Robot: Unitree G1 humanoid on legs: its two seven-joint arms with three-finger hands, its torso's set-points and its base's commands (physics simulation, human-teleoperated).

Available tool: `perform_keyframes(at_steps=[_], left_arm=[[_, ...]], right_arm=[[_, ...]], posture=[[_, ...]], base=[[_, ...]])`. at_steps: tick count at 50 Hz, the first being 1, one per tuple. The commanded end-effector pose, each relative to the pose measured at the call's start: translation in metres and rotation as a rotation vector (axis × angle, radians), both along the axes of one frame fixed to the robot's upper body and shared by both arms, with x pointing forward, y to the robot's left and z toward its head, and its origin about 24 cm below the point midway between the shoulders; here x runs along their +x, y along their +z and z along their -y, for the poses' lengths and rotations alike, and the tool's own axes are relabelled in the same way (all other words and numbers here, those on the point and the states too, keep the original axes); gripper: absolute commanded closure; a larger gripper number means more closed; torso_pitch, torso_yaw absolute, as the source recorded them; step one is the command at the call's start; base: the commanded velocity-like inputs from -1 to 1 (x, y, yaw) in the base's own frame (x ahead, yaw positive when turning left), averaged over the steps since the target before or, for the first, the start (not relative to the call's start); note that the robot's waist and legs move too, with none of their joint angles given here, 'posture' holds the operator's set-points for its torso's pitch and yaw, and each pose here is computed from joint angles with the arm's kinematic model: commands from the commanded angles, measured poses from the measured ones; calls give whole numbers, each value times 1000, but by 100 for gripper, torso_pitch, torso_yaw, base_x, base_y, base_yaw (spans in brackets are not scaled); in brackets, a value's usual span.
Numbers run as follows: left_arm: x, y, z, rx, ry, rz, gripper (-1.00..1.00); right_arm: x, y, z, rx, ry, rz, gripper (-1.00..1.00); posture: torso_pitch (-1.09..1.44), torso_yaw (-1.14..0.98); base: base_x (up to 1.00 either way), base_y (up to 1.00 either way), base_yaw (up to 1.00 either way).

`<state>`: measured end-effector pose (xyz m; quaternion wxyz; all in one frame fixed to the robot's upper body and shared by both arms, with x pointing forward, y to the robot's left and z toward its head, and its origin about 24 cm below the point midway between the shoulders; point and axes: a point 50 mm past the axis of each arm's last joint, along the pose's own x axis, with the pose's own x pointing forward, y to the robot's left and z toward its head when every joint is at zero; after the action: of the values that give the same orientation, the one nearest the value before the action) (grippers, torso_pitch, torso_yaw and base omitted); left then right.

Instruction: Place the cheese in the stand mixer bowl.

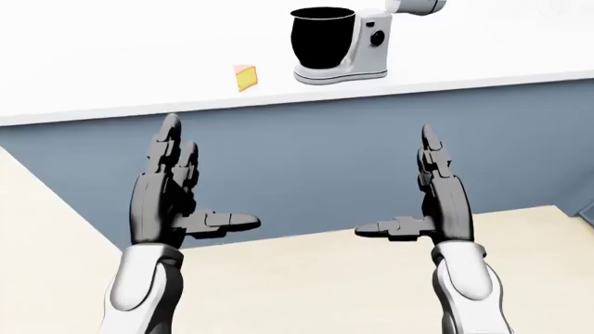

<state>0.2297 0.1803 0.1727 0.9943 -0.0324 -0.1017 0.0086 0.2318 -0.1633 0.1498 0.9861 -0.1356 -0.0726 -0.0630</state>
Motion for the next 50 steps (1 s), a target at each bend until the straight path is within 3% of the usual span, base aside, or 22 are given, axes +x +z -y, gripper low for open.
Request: perform_keyframes(at_steps=[1,50], left_arm=[[-2,9,-2,11,10,61,-100],[-3,11,0,10,4,61,-100]], right_arm=[[-1,10,-3,-5,17,61,-100],[0,8,-2,-5,15,54,-100]], posture=[[0,0],[0,0]], base=[[19,0,0],[19,0,0]])
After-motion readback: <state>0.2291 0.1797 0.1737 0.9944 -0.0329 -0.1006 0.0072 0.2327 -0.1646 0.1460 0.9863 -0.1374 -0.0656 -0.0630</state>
